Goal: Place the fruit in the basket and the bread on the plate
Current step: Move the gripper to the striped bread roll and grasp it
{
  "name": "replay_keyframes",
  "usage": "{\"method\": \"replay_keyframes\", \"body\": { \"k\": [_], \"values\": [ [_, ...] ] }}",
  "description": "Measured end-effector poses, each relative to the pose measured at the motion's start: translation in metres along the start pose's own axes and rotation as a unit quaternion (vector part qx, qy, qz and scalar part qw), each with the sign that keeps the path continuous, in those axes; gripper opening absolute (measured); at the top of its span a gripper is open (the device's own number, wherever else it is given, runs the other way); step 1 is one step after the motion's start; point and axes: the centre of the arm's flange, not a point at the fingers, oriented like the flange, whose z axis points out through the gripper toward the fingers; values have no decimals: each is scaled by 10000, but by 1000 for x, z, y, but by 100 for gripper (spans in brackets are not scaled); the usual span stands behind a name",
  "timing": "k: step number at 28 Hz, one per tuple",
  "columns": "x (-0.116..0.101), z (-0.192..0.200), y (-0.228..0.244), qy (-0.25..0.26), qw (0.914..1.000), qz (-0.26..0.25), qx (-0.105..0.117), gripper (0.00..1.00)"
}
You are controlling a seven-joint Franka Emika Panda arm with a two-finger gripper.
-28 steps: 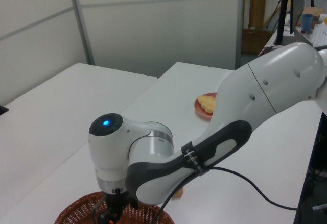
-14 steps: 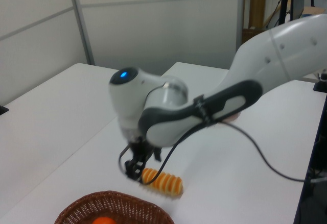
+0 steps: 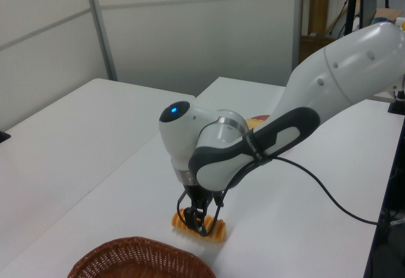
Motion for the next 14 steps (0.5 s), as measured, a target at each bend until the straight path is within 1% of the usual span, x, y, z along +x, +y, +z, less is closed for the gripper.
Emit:
{"method": "replay_keyframes", "body": {
  "k": [10, 13, 14],
  "values": [
    [17, 53, 2, 35, 10000, -36, -63, 100],
    [20, 65, 0, 48, 9999, -85, -108, 98],
    [21, 66, 0, 52, 9999, -88, -115, 96]
  ]
}}
